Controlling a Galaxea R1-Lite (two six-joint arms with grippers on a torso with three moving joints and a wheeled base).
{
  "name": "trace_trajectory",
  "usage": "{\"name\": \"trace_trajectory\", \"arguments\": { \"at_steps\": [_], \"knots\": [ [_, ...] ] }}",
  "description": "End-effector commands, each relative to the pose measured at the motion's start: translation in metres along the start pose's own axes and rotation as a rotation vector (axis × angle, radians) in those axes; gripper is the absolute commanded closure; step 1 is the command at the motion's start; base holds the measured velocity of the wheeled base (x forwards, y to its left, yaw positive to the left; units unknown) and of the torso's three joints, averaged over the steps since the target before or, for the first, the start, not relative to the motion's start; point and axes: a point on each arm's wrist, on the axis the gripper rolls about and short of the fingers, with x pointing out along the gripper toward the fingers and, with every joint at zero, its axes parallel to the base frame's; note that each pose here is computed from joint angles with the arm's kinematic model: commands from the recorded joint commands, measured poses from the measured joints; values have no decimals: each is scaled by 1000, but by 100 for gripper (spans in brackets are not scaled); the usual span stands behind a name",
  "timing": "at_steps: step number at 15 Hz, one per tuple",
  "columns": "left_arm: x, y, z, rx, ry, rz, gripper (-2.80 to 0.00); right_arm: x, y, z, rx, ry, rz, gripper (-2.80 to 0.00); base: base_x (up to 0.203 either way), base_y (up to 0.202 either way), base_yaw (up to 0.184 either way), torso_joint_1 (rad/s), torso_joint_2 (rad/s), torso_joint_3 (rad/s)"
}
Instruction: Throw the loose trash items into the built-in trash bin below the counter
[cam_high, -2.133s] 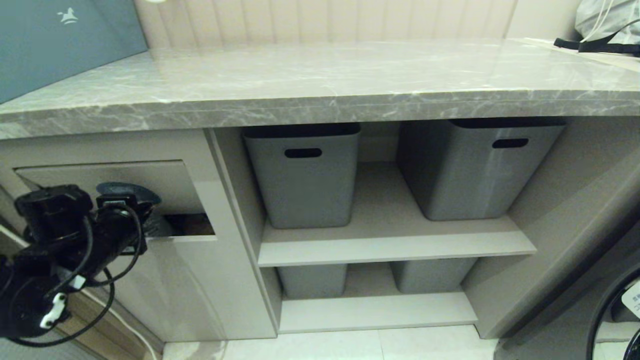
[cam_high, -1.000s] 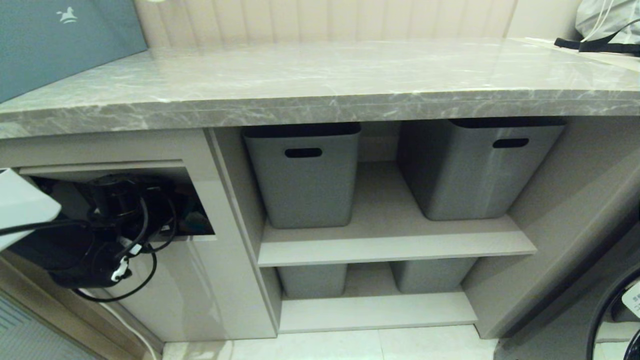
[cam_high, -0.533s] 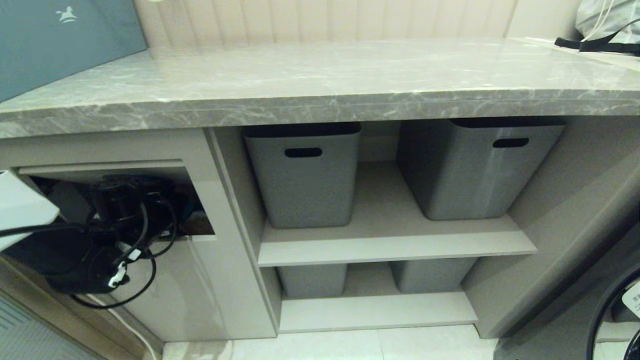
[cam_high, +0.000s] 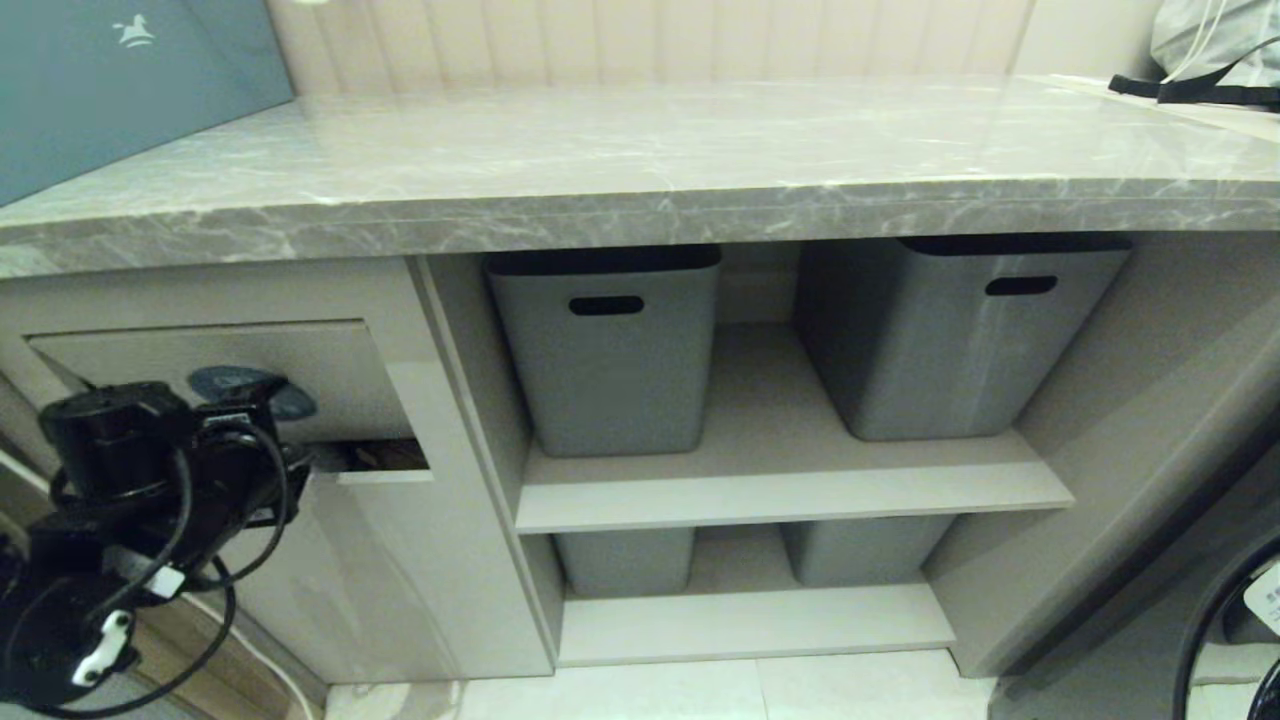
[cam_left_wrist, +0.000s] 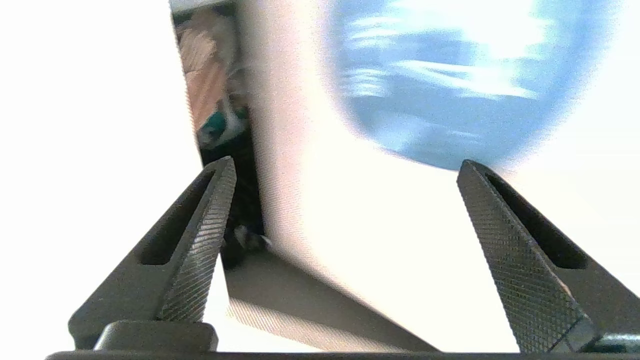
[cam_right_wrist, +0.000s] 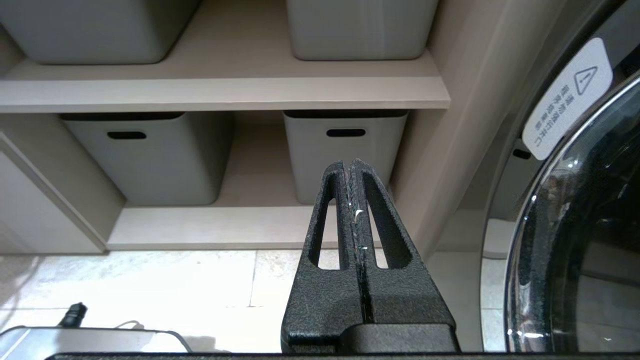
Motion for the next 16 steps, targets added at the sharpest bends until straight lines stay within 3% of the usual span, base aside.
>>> {"name": "trace_trajectory", "arguments": {
  "at_steps": [1, 4, 5, 8, 9, 11, 16],
  "knots": [
    [-35, -19, 10, 17, -16, -85, 0, 0, 0, 0, 1, -1, 1, 0, 0, 0, 0, 0, 0, 0],
    [-84, -15, 21, 169, -29, -115, 0, 0, 0, 0, -5, -1, 1, 0, 0, 0, 0, 0, 0, 0],
    [-101, -12, 24, 248, -20, -133, 0, 0, 0, 0, -13, -1, 3, 0, 0, 0, 0, 0, 0, 0],
    [-146, 9, 30, 713, 49, -195, 0, 0, 0, 0, -14, -1, 3, 0, 0, 0, 0, 0, 0, 0],
    [-159, 13, 31, 808, 74, -243, 0, 0, 0, 0, -14, 1, 1, 0, 0, 0, 0, 0, 0, 0],
    [-179, 19, 35, 907, 106, -300, 0, 0, 0, 0, -12, 1, 3, 0, 0, 0, 0, 0, 0, 0],
    [-213, 43, 40, 1147, 177, -278, 0, 0, 0, 0, -23, -1, 0, 0, 0, 0, 0, 0, 0, 0]
  ]
}}
